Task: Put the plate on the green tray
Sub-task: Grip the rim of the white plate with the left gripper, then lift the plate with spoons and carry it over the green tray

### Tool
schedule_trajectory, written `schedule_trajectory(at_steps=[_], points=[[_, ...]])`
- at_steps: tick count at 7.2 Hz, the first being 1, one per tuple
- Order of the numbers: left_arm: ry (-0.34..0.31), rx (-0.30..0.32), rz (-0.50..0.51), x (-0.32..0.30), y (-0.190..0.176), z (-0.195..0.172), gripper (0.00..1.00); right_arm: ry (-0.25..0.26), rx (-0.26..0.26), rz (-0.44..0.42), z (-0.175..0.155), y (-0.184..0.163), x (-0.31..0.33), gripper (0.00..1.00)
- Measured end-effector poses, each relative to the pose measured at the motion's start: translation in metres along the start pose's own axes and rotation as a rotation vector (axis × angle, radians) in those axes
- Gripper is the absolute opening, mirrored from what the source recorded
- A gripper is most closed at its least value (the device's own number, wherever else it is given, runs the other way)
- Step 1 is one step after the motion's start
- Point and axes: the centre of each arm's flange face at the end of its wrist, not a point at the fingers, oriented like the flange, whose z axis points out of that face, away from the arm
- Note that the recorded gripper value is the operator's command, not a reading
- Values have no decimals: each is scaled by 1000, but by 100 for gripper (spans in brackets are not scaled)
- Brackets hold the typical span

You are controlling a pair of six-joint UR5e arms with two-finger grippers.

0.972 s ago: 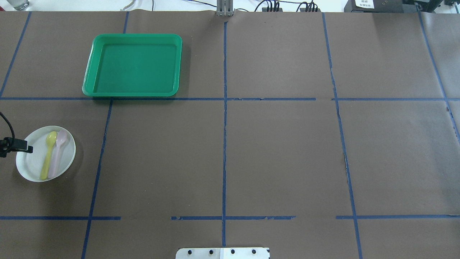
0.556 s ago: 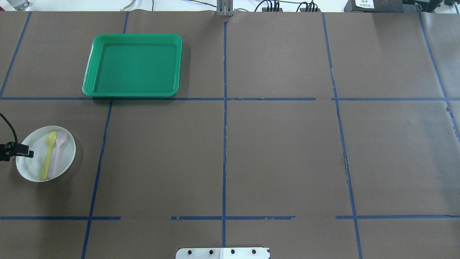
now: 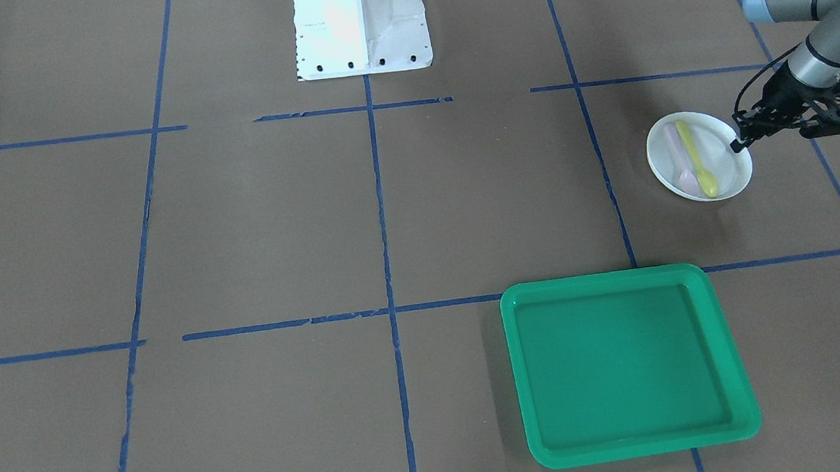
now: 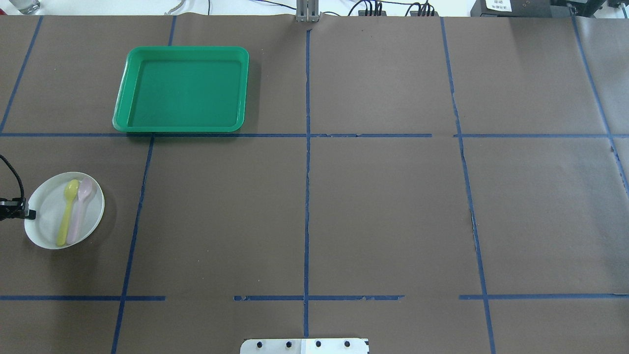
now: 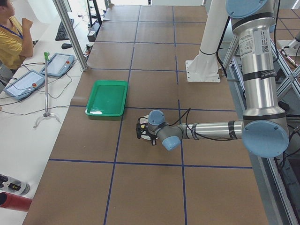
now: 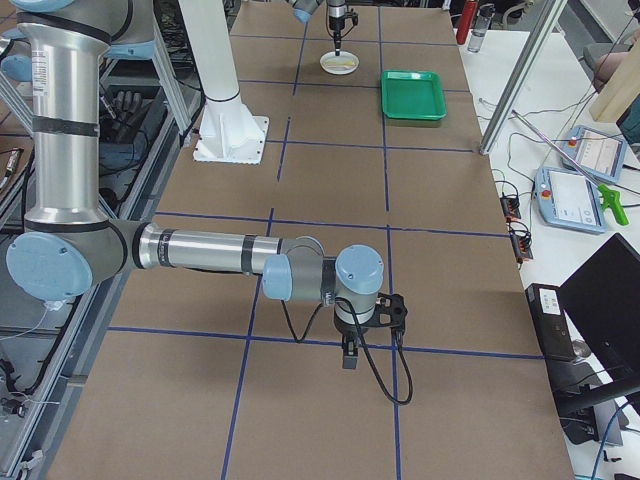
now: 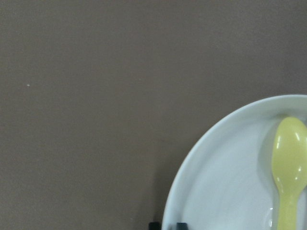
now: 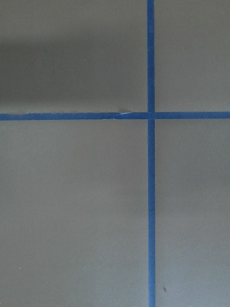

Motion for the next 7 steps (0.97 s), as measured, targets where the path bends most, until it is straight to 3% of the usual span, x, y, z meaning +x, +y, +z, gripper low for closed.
schedule_trajectory(at_steps=[1, 3, 5, 7], points=[[48, -31, -7, 17, 2, -8, 0, 0, 0, 0, 0, 0, 0, 100], [127, -91, -118, 53, -2, -18, 0, 0, 0, 0, 0, 0, 0, 100], [173, -101, -316, 125, -41, -23, 0, 0, 0, 0, 0, 0, 0, 100], [155, -99, -425, 217, -96, -35, 0, 0, 0, 0, 0, 0, 0, 100]])
